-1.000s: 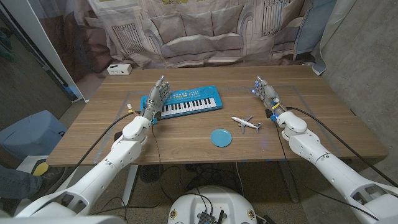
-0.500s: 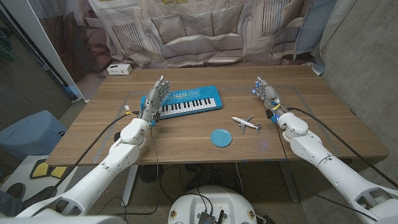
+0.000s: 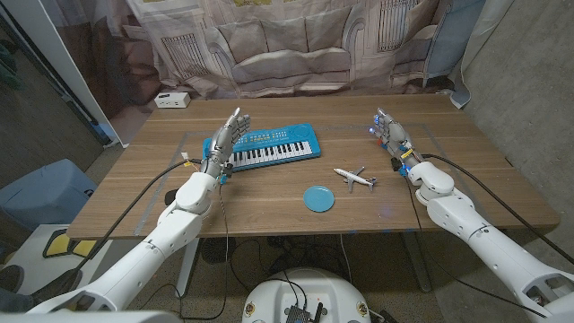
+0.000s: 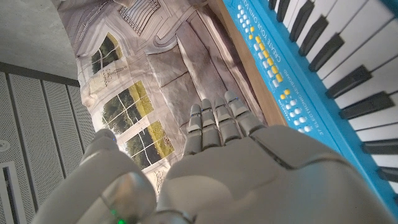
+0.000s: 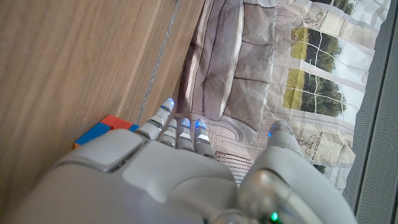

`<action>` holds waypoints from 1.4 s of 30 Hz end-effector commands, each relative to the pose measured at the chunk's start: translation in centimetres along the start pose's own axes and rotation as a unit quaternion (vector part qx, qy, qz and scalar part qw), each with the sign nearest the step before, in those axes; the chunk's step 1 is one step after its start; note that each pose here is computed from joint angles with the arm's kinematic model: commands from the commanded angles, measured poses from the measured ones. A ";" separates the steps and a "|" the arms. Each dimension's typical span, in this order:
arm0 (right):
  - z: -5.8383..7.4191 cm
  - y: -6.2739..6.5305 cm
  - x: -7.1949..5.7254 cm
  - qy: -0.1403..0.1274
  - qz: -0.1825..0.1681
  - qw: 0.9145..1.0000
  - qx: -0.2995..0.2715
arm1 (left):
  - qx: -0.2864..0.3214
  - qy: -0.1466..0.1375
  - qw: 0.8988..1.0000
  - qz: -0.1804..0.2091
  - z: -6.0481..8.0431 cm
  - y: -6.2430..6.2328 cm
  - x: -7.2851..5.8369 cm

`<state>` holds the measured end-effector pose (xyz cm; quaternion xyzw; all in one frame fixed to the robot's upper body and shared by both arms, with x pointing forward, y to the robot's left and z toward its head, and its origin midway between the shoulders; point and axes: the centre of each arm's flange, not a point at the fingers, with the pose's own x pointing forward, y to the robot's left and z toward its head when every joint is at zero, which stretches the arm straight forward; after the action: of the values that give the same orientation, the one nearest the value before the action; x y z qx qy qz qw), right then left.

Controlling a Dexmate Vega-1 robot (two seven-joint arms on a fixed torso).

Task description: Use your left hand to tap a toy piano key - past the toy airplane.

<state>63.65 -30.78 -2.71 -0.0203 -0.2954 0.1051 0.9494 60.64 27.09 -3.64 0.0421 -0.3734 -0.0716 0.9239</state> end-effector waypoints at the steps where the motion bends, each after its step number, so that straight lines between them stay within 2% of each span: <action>1: 0.2 -0.3 -1.0 -0.005 -0.002 1.000 -0.002 | 0.033 -0.030 0.999 0.015 1.7 -1.5 -1.5; 8: 0.3 0.6 -2.0 -0.008 -0.019 1.000 0.003 | 0.087 -0.045 0.995 0.025 3.4 -1.1 -2.5; 17: 0.9 1.8 -2.5 -0.020 -0.022 1.000 -0.003 | 0.106 -0.056 0.992 0.035 3.7 -0.2 -3.3; 26: 1.0 2.3 -3.0 -0.025 -0.027 0.999 -0.005 | 0.149 -0.062 0.986 0.050 4.4 0.0 -4.0; 33: 1.2 2.4 -3.6 -0.030 -0.030 0.999 -0.007 | 0.195 -0.067 0.976 0.063 5.1 -0.2 -4.5; 42: 1.3 2.5 -4.2 -0.029 -0.033 0.999 -0.009 | 0.280 -0.059 0.955 0.073 6.4 -1.0 -5.0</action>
<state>60.01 -29.39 -3.87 -0.0137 -0.3214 0.0751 0.9439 54.07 27.22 -3.03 0.1958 -0.4354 0.0513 0.8772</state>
